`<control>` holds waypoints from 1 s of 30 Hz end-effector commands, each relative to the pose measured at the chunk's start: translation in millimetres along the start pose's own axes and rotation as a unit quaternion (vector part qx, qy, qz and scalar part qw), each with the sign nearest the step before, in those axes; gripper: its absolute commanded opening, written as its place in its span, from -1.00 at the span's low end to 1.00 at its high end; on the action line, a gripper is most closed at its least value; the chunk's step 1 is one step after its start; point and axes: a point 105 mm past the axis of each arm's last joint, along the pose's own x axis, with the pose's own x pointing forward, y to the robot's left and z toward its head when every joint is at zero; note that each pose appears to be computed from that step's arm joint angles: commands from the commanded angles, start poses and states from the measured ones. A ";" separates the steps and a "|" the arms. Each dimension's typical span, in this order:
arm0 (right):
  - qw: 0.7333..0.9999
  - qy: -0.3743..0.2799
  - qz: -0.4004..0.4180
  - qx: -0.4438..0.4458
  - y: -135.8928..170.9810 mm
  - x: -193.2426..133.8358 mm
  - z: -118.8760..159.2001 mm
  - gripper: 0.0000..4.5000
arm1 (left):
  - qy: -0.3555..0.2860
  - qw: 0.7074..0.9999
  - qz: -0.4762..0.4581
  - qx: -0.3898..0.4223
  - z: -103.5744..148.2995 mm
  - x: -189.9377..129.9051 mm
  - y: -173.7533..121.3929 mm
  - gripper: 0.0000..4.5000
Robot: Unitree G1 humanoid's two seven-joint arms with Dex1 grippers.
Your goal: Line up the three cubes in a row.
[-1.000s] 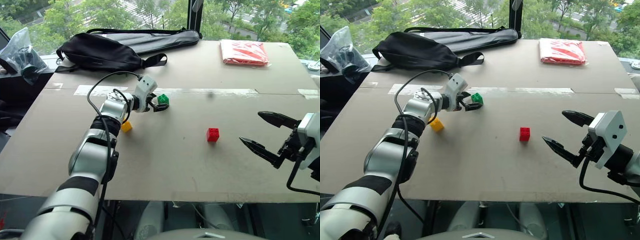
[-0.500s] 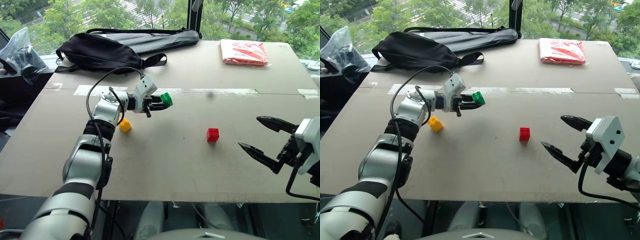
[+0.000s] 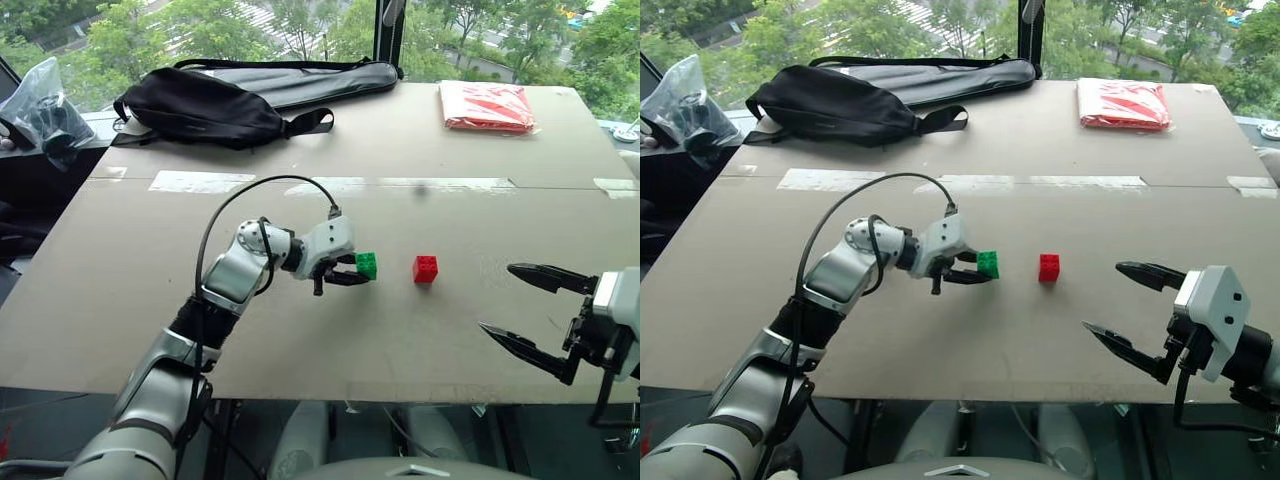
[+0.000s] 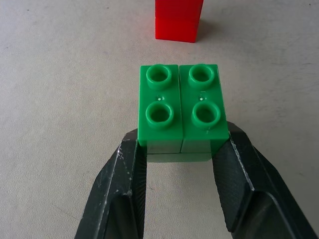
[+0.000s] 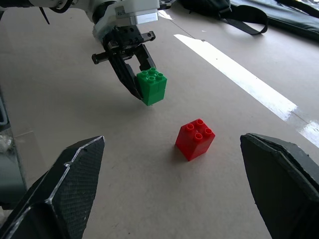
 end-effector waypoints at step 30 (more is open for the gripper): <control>0.999 0.011 -0.028 -0.033 -0.6 -7.9 4.3 1.00 | -0.041 0.997 -0.043 0.051 -1.5 -0.1 8.8 0.94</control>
